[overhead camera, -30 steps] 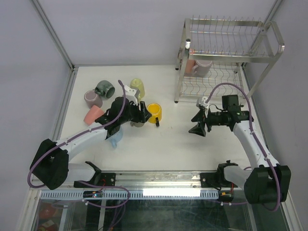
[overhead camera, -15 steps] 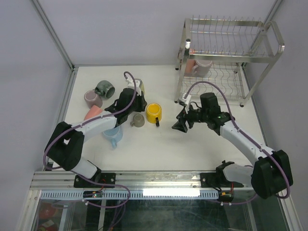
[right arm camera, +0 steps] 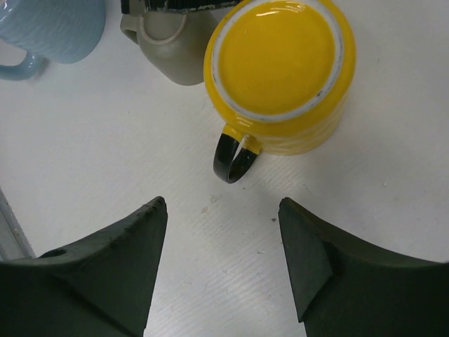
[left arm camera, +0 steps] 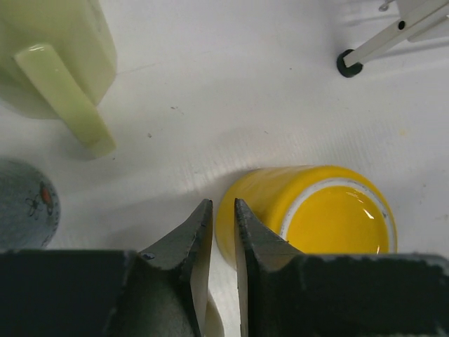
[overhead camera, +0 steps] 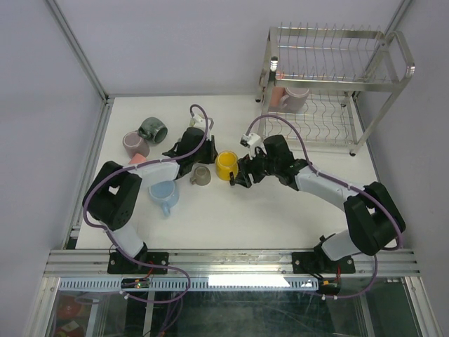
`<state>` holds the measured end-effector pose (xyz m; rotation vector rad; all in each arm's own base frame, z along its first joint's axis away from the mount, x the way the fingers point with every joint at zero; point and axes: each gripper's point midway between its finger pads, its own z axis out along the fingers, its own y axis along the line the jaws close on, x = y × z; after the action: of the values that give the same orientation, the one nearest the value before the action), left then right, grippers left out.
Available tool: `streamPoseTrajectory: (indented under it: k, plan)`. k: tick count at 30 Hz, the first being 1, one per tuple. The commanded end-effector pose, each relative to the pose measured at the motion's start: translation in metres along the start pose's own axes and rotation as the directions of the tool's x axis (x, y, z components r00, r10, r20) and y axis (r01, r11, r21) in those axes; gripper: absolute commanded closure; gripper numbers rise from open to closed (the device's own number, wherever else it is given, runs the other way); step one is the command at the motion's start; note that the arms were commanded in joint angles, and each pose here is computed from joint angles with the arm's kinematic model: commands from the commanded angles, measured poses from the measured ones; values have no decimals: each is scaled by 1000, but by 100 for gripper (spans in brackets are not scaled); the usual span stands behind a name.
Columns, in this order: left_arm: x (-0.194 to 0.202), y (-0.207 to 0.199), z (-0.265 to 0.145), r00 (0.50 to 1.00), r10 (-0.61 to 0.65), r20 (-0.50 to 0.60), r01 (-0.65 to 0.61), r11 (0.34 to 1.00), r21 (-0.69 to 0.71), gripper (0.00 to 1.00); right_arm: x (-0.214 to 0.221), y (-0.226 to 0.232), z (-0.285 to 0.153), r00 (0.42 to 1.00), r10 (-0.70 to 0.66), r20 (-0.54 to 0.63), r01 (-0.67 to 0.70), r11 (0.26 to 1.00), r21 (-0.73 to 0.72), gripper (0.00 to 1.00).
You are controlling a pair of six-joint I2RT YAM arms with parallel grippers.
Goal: Load the cups into the dish rack
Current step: Move the cup to the center of the board.
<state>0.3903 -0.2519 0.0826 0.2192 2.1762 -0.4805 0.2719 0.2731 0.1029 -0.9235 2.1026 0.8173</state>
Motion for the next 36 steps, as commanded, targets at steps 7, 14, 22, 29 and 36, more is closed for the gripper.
streamPoseTrajectory:
  k: [7,14,22,29,36]
  plan:
    - [-4,-53,-10,997,-78,24,68,956,284,84,-14,-19,-11,999,-7,31,2,987,158,34]
    - [9,-74,-19,997,-76,-7,74,938,337,84,2,-14,-14,1000,10,-25,-6,989,147,40]
    - [15,-89,-30,997,-73,-7,70,930,362,83,21,-26,-16,996,14,-88,6,976,216,40]
    - [12,-96,-43,996,-81,28,65,925,374,83,25,-34,-13,996,9,-92,14,969,247,48]
    - [3,-88,-66,990,-101,103,58,931,360,82,31,-43,-11,994,7,-112,26,958,286,51]
